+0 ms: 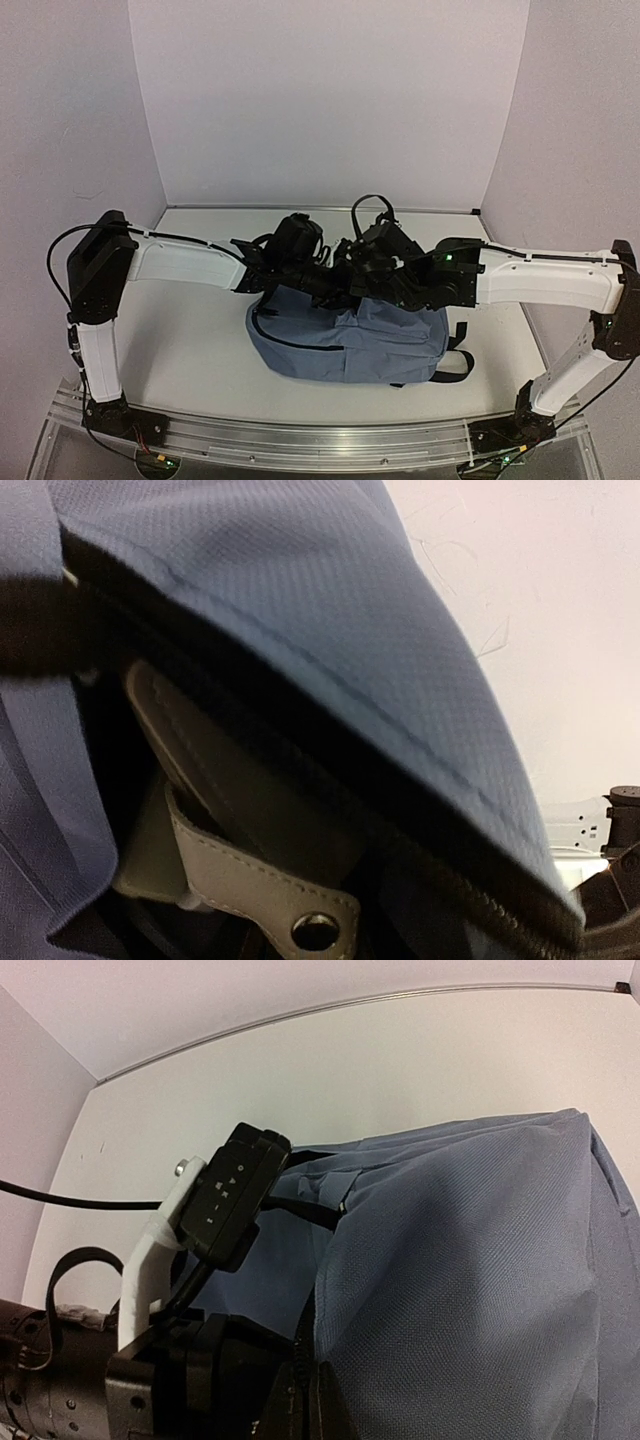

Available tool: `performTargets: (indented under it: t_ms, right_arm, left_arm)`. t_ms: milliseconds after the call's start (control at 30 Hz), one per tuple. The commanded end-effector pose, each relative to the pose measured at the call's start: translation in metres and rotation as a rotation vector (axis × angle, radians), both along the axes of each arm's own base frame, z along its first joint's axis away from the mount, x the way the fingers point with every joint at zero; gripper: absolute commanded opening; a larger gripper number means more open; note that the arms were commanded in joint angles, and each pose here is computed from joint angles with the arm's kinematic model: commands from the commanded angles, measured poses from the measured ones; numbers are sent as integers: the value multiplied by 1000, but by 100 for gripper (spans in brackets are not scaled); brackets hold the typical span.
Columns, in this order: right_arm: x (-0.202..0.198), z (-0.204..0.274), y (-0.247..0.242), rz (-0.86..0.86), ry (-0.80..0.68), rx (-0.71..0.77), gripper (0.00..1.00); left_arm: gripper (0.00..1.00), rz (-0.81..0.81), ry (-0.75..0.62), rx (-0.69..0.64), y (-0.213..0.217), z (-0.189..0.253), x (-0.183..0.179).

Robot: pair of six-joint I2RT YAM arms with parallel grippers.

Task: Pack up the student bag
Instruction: Place the personal item in the student bag.

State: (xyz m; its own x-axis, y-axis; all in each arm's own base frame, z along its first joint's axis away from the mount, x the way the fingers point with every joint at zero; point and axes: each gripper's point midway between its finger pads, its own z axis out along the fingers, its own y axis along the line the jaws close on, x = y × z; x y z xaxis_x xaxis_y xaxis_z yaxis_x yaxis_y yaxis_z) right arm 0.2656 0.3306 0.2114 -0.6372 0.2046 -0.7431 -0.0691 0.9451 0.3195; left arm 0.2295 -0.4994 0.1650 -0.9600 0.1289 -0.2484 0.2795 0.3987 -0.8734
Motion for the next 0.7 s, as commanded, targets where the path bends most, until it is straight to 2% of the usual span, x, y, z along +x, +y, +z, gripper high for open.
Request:
performTargets:
  t_ms: [0, 133, 233, 500, 667]
  right_arm:
    - [0, 52, 14, 3, -83, 184, 0]
    - [0, 53, 9, -8, -87, 186, 0]
    - [0, 53, 8, -12, -89, 189, 0]
    - [-2, 49, 7, -11, -79, 190, 0]
    - [-3, 46, 7, -9, -67, 194, 0]
  left_arm:
    - [30, 24, -109, -77, -10, 31, 11]
    - [43, 107, -182, 0, 17, 37, 16]
    - [49, 144, -206, 63, 34, 36, 17]
    - [46, 215, -210, 165, 52, 24, 29]
    - [43, 234, -183, 100, 54, 28, 39]
